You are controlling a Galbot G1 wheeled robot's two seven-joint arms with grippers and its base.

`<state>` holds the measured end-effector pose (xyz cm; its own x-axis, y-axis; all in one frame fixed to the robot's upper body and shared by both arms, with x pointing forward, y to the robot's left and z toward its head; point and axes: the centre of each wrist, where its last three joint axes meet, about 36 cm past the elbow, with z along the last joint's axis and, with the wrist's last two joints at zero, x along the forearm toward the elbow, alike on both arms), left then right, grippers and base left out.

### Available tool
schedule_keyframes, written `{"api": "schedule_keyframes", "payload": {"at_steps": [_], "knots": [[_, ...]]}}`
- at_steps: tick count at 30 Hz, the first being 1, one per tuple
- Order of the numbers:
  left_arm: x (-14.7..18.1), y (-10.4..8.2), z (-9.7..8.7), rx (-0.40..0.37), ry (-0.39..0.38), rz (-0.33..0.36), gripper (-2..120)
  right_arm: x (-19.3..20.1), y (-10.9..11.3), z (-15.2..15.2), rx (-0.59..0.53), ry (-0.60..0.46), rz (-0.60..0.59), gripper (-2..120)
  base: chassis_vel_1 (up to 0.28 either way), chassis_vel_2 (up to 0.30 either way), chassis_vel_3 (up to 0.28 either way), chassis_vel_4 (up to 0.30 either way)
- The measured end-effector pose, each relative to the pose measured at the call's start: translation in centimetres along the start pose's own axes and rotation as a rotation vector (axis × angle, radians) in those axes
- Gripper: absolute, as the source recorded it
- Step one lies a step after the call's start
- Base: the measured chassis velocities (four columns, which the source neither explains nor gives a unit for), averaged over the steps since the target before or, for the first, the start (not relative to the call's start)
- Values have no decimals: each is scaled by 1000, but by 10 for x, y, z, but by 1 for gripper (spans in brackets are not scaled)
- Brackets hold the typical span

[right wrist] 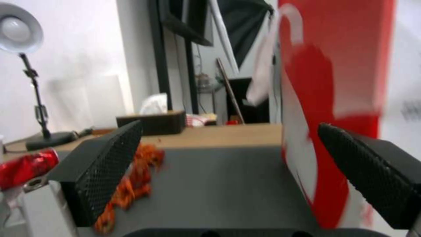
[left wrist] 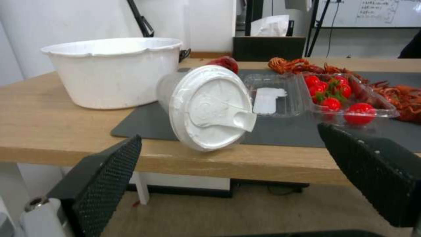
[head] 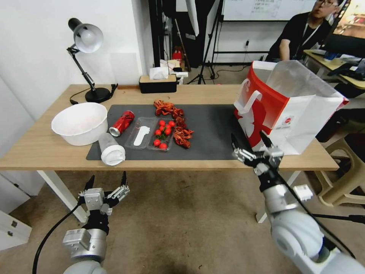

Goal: Pick up the trash from the table and place it into the takeout bag.

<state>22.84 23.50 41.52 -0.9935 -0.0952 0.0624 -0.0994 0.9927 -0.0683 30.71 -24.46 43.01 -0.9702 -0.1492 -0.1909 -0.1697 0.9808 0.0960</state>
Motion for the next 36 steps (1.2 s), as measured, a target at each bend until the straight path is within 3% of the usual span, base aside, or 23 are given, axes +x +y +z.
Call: {"api": "schedule_keyframes", "payload": {"at_steps": [6, 14, 19, 25, 36], "knots": [[-1, -1, 1, 3, -1, 0, 100, 36, 6, 29, 15, 55, 33, 100, 0, 0, 0, 0], [-8, 2, -3, 24, -11, -15, 100, 42, 3, 39, 19, 86, 34, 100, 0, 0, 0, 0], [-22, 3, -13, 104, -33, -54, 100, 42, 7, 42, 16, 93, 18, 100, 0, 0, 0, 0], [-55, 18, -26, 204, 23, -99, 100, 39, 11, 42, 26, 96, -2, 100, 0, 0, 0, 0], [-99, 39, -42, 282, 4, -48, 100, 35, 18, 41, 51, 87, -16, 100, 0, 0, 0, 0]]}}
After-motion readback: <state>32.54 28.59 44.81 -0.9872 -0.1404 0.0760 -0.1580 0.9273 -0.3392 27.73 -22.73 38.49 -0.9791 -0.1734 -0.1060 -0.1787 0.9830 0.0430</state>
